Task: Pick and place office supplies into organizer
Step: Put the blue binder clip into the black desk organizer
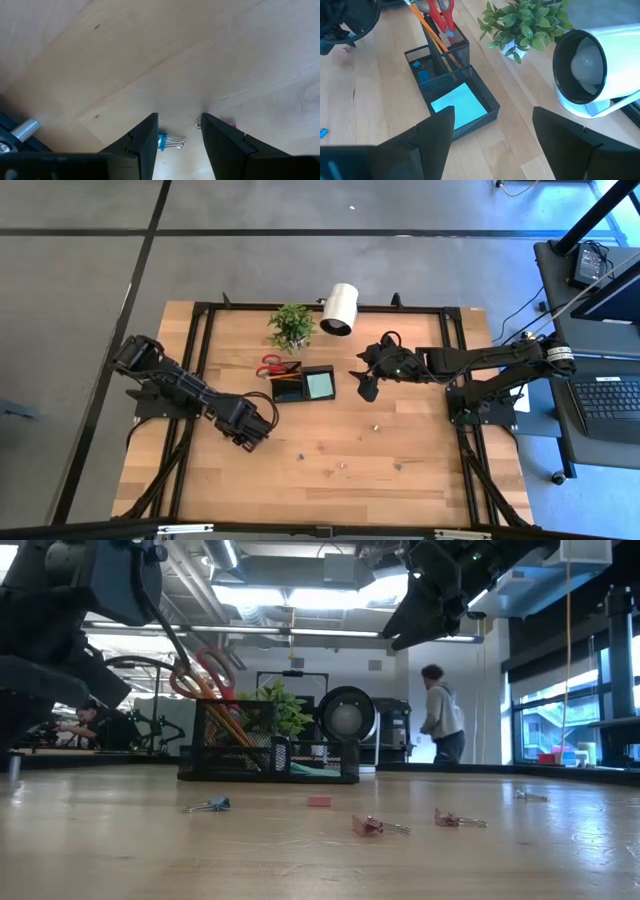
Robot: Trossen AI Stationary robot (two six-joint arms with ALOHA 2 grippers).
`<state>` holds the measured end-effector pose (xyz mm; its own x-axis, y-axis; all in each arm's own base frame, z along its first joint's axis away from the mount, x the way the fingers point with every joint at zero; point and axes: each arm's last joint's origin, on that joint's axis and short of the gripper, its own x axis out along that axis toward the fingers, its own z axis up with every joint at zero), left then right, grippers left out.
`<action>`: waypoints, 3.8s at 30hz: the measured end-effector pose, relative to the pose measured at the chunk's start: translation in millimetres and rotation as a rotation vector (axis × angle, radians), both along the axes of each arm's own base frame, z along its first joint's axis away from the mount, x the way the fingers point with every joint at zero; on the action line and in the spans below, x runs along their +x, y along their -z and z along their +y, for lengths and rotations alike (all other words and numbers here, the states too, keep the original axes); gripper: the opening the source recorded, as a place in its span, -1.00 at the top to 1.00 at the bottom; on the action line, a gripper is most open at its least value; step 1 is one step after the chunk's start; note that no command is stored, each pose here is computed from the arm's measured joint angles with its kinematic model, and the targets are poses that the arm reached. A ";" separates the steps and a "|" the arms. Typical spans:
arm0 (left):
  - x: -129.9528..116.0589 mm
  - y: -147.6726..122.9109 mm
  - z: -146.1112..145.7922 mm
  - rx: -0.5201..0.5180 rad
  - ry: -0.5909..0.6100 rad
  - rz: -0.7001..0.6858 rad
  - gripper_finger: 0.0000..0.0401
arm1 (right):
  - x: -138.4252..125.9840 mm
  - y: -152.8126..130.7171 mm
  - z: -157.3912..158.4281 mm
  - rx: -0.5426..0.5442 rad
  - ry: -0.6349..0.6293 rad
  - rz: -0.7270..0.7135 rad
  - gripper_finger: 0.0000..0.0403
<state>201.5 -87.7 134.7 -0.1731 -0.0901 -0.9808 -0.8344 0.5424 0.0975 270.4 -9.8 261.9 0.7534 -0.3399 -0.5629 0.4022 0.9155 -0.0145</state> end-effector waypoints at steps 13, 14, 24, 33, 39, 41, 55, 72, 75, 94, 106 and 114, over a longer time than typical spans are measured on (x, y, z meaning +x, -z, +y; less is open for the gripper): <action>-5.6 -0.1 -0.5 -0.028 0.114 0.041 0.27 | 0.0 0.0 0.0 -0.001 -0.001 0.001 -0.35; -5.6 -0.1 -0.5 -0.029 0.122 0.040 0.27 | 0.0 0.0 0.0 -0.002 -0.001 0.001 -0.35; -5.3 0.0 -0.1 -0.030 0.205 0.027 0.27 | -0.1 0.0 0.0 -0.005 -0.004 0.003 -0.35; -5.5 -0.2 -1.4 -0.100 0.331 0.022 0.27 | 0.0 0.1 0.0 -0.004 -0.003 0.003 -0.35; -5.8 -0.3 -1.4 -0.114 0.383 0.019 0.27 | -0.1 0.0 0.0 -0.004 -0.003 0.002 -0.35; -5.9 -0.3 -1.5 -0.112 0.355 0.024 0.27 | -0.1 0.1 0.0 -0.004 -0.003 0.003 -0.35; -9.9 1.9 -5.0 -0.142 0.294 0.055 0.27 | -0.3 0.5 -0.1 -0.006 -0.004 0.009 -0.35; -17.2 13.3 -3.2 -0.147 0.277 0.044 0.27 | -0.1 0.1 -0.1 -0.005 -0.004 0.004 -0.35; -16.6 13.7 -1.9 -0.151 0.280 0.042 0.27 | -0.1 0.1 0.0 -0.005 -0.004 0.004 -0.35; -16.5 14.5 -0.4 -0.184 0.478 0.016 0.27 | -0.2 0.1 -0.1 -0.005 -0.003 0.004 -0.35; -18.2 14.2 -0.7 -0.250 0.801 -0.014 0.28 | -0.2 0.2 0.0 -0.004 -0.003 0.004 -0.35; -19.2 14.0 -0.3 -0.295 1.008 -0.033 0.28 | -0.2 0.2 0.0 -0.003 -0.003 0.005 -0.35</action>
<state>182.3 -88.0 120.7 -0.2750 -0.1554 -0.9488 0.0172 0.9859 -0.1664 270.2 -9.8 261.7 0.7516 -0.3399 -0.5653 0.3998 0.9164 -0.0195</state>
